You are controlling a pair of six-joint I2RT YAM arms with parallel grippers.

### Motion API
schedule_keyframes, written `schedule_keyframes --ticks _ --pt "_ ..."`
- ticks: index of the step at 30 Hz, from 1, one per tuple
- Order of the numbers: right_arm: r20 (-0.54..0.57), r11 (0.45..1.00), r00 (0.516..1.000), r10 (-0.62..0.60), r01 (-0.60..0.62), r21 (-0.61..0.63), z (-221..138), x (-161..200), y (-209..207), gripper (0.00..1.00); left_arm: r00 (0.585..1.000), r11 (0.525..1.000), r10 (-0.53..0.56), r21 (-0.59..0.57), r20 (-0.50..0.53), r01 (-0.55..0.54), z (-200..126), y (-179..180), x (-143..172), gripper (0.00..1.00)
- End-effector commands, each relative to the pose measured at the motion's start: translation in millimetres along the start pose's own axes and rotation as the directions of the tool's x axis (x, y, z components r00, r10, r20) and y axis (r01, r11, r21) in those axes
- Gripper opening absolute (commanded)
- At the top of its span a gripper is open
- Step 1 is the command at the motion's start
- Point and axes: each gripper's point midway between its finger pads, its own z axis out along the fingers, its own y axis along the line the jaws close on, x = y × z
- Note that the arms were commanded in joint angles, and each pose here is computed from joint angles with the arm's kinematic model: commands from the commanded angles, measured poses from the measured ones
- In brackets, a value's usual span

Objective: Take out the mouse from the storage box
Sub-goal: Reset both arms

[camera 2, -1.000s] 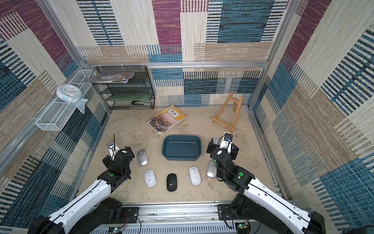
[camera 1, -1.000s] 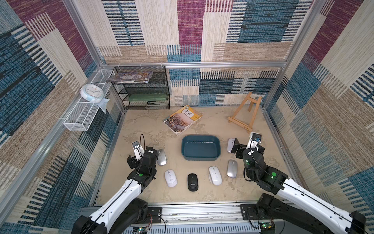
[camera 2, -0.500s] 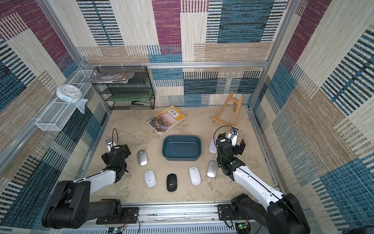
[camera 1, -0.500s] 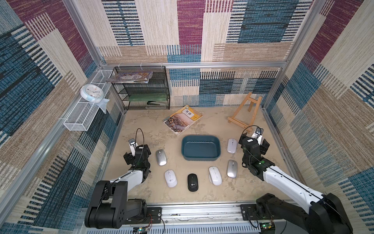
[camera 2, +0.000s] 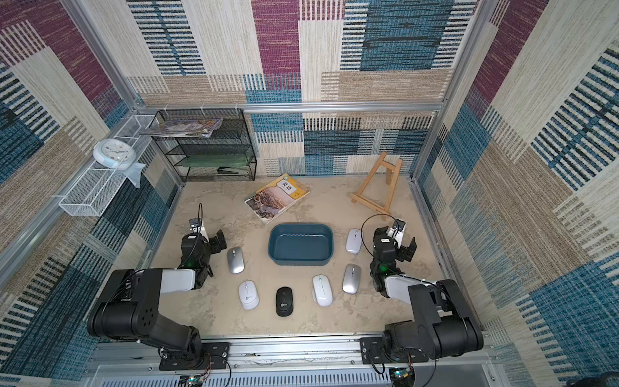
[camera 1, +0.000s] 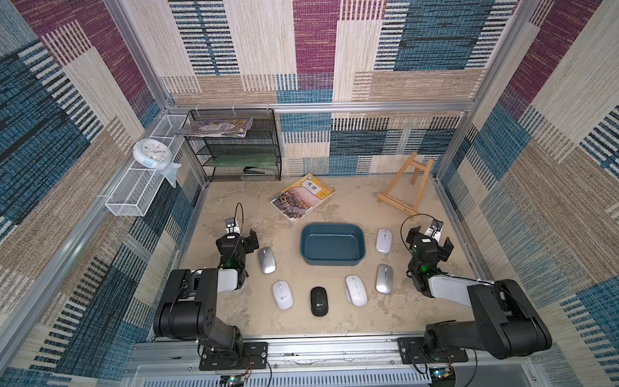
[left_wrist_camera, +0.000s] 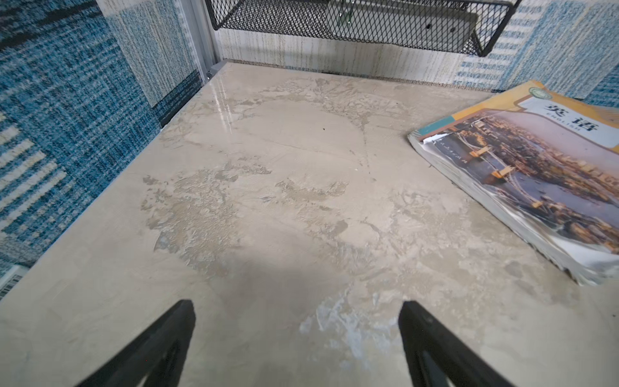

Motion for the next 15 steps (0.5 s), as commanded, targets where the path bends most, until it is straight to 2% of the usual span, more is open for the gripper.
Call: schedule_keyframes --ticks 1,5,8,11,13,15 --pt "0.111 0.992 0.993 0.050 -0.036 -0.123 -1.1 -22.3 13.0 0.99 1.000 0.999 0.015 0.038 0.008 -0.015 0.3 -6.0 -2.6 0.99" --pt "0.156 0.962 0.987 0.047 -0.002 -0.273 -10.6 -20.4 28.7 0.99 0.999 0.999 0.014 0.048 0.032 -0.015 -4.2 -6.8 -3.8 0.99" --pt "0.165 0.937 0.986 0.018 0.041 -0.348 -8.4 -14.9 44.5 0.99 1.000 1.000 -0.004 0.002 0.030 0.004 -3.4 1.3 -3.2 0.99" --pt "0.095 0.922 0.995 0.010 0.027 -0.386 2.1 -0.5 48.8 1.00 1.000 1.000 -0.015 -0.021 0.024 0.016 -1.9 4.8 -4.7 0.99" --pt "0.152 0.923 0.987 0.049 0.014 -0.385 0.6 -8.2 44.8 0.99 1.000 1.000 -0.015 -0.022 0.022 0.015 -2.3 5.1 -4.0 0.99" --pt "0.110 0.922 0.994 0.029 0.015 -0.386 4.2 -3.9 47.2 0.99 1.000 1.000 -0.015 -0.021 0.024 0.015 -2.3 4.6 -4.3 0.99"
